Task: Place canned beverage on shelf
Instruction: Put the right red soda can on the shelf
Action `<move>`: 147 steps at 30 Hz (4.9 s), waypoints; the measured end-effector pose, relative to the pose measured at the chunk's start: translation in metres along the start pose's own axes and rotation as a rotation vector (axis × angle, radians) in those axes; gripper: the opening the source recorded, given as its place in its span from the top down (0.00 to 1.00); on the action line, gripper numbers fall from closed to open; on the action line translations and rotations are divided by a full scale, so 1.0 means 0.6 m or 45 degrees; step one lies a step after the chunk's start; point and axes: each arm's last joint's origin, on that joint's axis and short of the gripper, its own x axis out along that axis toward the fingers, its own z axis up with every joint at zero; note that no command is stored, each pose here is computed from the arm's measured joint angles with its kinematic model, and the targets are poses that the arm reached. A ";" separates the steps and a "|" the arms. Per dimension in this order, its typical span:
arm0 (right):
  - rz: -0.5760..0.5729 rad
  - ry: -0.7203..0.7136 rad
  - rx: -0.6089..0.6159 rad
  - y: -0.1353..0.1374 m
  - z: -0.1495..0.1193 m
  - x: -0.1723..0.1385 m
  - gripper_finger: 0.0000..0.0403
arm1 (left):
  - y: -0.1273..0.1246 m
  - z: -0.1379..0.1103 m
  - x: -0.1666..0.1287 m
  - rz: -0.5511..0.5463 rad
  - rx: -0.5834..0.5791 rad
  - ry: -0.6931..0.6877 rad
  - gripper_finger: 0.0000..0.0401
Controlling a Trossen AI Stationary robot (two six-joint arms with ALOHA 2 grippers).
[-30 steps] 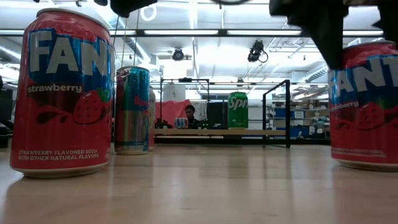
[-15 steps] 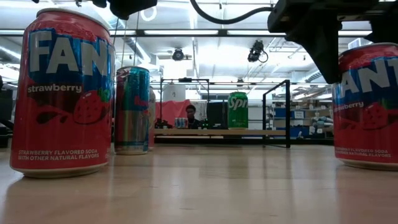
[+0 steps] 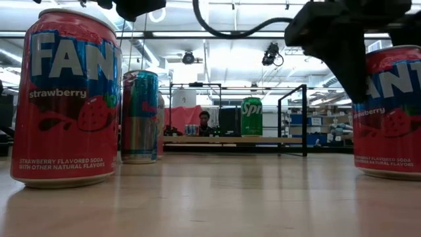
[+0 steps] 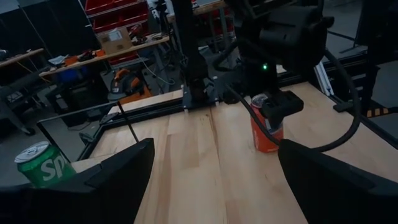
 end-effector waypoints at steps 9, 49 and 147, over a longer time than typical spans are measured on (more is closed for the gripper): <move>0.055 0.085 -0.063 -0.001 0.003 0.046 0.11 | 0.000 -0.002 0.000 -0.003 -0.003 0.015 0.12; 0.092 0.058 -0.346 0.034 0.108 -0.025 0.20 | -0.002 -0.007 0.000 -0.011 -0.048 0.057 0.12; -0.069 -0.160 -0.643 0.056 0.551 -0.144 0.19 | 0.008 -0.018 -0.007 0.209 -0.054 0.315 0.12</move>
